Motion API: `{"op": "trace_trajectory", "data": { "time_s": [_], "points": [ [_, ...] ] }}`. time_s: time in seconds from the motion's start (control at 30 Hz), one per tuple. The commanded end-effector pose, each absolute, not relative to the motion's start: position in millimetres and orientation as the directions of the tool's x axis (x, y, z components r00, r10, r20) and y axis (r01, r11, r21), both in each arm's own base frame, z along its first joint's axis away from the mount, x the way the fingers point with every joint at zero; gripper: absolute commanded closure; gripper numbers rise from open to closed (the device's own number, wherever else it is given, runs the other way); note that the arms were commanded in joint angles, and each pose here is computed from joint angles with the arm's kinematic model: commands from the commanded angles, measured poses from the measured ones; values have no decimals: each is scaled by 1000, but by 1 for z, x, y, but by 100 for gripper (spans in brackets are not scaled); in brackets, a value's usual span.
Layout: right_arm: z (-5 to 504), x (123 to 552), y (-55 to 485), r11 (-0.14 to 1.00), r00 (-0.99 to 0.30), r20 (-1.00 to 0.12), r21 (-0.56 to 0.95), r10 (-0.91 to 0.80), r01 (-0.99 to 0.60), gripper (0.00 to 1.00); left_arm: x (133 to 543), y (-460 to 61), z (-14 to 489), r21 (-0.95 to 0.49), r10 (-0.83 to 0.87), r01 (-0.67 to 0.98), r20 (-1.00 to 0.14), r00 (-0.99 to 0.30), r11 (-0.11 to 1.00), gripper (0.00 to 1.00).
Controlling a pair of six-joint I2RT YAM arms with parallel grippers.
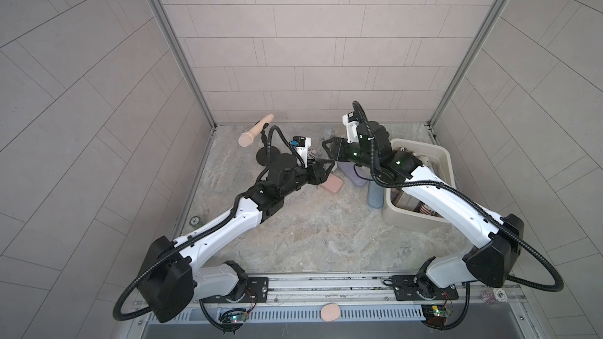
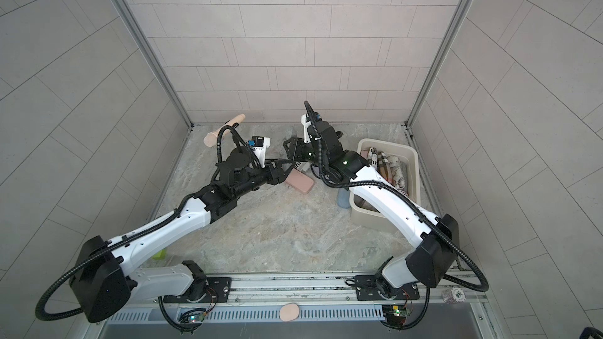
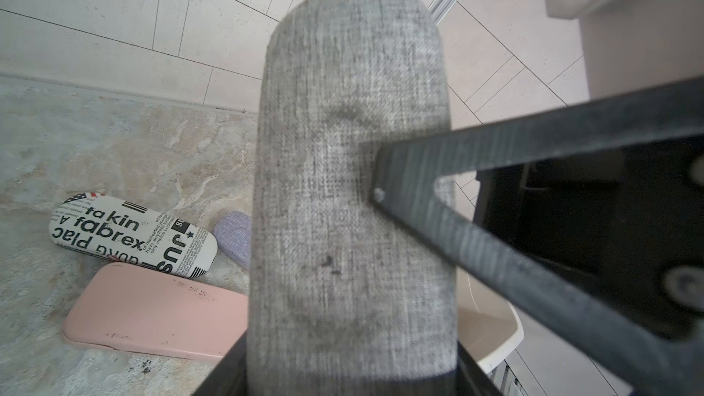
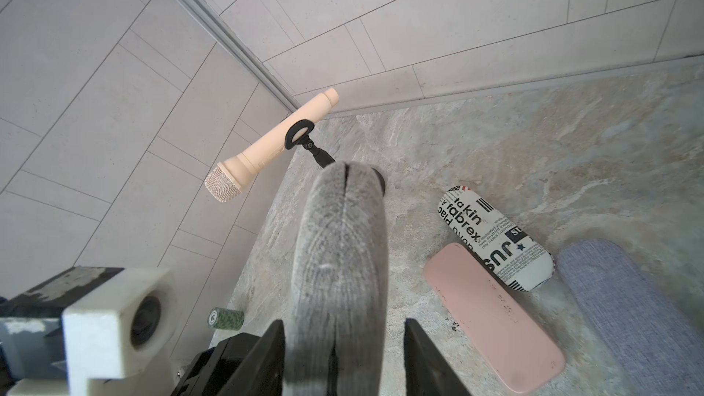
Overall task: Put the glasses cases into the storage boxes
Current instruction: Pick up the glasses case at the center of the board.
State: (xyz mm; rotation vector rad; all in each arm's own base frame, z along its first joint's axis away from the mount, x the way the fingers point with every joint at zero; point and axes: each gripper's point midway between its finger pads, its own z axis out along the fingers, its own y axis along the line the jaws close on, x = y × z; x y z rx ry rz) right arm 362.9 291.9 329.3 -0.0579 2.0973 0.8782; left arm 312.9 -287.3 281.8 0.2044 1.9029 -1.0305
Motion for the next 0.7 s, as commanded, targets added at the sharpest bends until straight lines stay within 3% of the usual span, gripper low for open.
{"op": "trace_trajectory", "data": {
  "time_s": [0.0,0.13,0.3,0.37,0.67],
  "points": [
    [338,361,304,729,-648,-715,587,261,-353,57,312,-292,312,-571,-292,571,-810,-508,591,40],
    [342,357,307,722,-646,-720,585,253,-369,70,313,-291,309,-567,-287,565,-812,-509,600,36],
    [354,354,303,725,-622,-740,572,255,-383,77,313,-290,310,-555,-284,569,-820,-496,607,11],
    [361,354,299,738,-607,-755,553,249,-386,78,311,-287,313,-547,-294,576,-828,-477,607,5],
    [382,357,262,819,-503,-825,462,257,-339,79,313,-274,318,-531,-316,548,-840,-442,646,3]
  ]
}}
